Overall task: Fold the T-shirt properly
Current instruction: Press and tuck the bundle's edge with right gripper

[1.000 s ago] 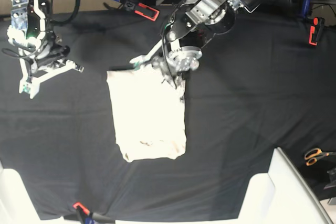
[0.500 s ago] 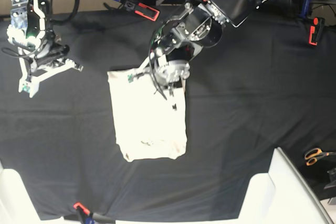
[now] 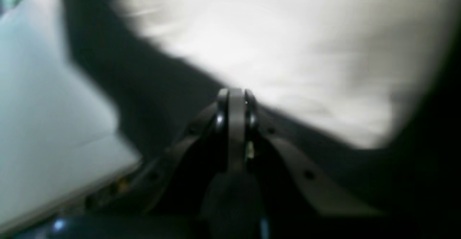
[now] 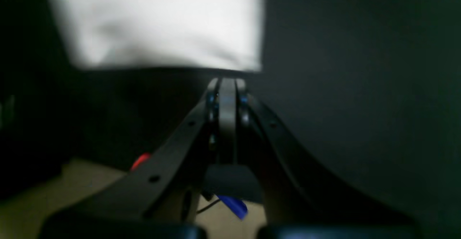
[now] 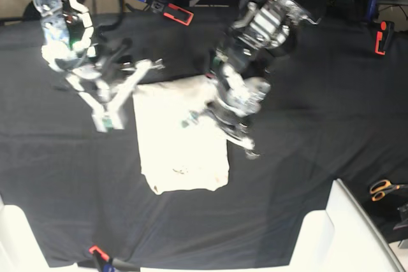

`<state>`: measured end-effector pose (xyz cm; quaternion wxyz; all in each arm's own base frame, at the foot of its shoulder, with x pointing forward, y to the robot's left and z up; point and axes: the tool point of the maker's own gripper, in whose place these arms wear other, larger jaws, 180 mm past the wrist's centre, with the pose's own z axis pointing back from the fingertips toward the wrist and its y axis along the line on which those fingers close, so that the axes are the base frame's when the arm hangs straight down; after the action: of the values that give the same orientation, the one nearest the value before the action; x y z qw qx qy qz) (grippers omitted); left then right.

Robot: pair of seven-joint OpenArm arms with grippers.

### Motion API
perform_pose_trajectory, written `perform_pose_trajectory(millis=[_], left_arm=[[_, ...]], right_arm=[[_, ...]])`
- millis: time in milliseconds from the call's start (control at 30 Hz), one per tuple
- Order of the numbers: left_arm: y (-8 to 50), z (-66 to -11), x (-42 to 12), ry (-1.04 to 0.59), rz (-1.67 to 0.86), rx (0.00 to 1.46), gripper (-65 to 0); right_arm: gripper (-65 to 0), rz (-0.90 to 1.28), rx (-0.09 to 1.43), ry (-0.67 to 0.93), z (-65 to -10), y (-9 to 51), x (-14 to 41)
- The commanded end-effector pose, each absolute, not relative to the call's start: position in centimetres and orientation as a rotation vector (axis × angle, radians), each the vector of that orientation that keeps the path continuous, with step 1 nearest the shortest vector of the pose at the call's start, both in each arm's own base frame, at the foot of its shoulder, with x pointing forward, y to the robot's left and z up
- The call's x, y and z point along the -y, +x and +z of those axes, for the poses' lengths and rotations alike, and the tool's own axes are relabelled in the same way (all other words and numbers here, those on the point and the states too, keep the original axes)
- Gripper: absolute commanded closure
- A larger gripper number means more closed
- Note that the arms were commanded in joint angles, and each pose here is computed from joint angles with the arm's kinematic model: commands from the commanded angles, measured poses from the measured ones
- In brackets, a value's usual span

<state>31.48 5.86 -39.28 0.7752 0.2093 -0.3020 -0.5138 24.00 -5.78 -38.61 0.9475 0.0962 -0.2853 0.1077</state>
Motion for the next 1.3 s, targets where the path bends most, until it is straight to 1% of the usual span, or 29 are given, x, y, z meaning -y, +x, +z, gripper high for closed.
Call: perform_pose_trajectory(millis=[0, 167, 233, 333, 400, 500, 667, 767, 933, 1000, 1133, 1267], left_arm=[[31.1, -39.1, -8.7, 0.518, -1.083, 0.609, 0.0], [26.3, -41.0, -20.0, 0.666, -0.992, 0.362, 0.0], [24.0, -41.4, -23.8, 0.7, -0.946, 0.279, 0.0], [20.5, -41.5, -29.0, 0.741, -0.857, 0.173, 0.0], [19.1, -41.4, -30.7, 0.748, -0.822, 0.149, 0.0], [18.0, -41.5, -32.1, 0.74, -0.796, 0.156, 0.0], [17.5, -41.4, -32.9, 0.741, -0.773, 0.159, 0.0], [17.5, -41.4, -32.8, 0.739, -0.776, 0.16, 0.0], [17.5, -41.7, -32.3, 0.726, -0.771, 0.163, 0.0], [17.5, -41.8, -32.2, 0.724, -0.77, 0.164, 0.0], [17.4, -42.0, -31.9, 0.716, -0.765, 0.164, 0.0], [17.3, -42.0, -31.8, 0.714, -0.764, 0.164, 0.0]], right_arm=[[-0.6, 0.249, 0.644, 0.215, -37.1, 25.3, 4.7], [-0.6, 0.3, 0.727, 0.303, -34.5, 27.6, 1.0], [-0.6, 0.336, 0.746, 0.331, -33.9, 28.4, -0.2], [-0.6, 0.376, 0.703, 0.36, -35.4, 29.1, -1.9], [-0.6, 0.376, 0.677, 0.365, -36.7, 29.5, -2.2], [-0.6, 0.35, 0.693, 0.371, -38.6, 30.2, -2.3], [-0.6, 0.334, 0.648, 0.332, -42.3, 30.0, -0.5], [-0.6, 0.315, 0.646, 0.293, -43.3, 30.3, 1.8], [-0.6, 0.191, 0.66, 0.24, -43.3, 31.5, 6.3], [-0.6, 0.156, 0.64, 0.209, -44.3, 31.4, 8.4], [-0.6, 0.172, 0.563, 0.237, -46.8, 29.8, 9.0], [-0.6, 0.194, 0.584, 0.251, -46.0, 29.7, 8.8]])
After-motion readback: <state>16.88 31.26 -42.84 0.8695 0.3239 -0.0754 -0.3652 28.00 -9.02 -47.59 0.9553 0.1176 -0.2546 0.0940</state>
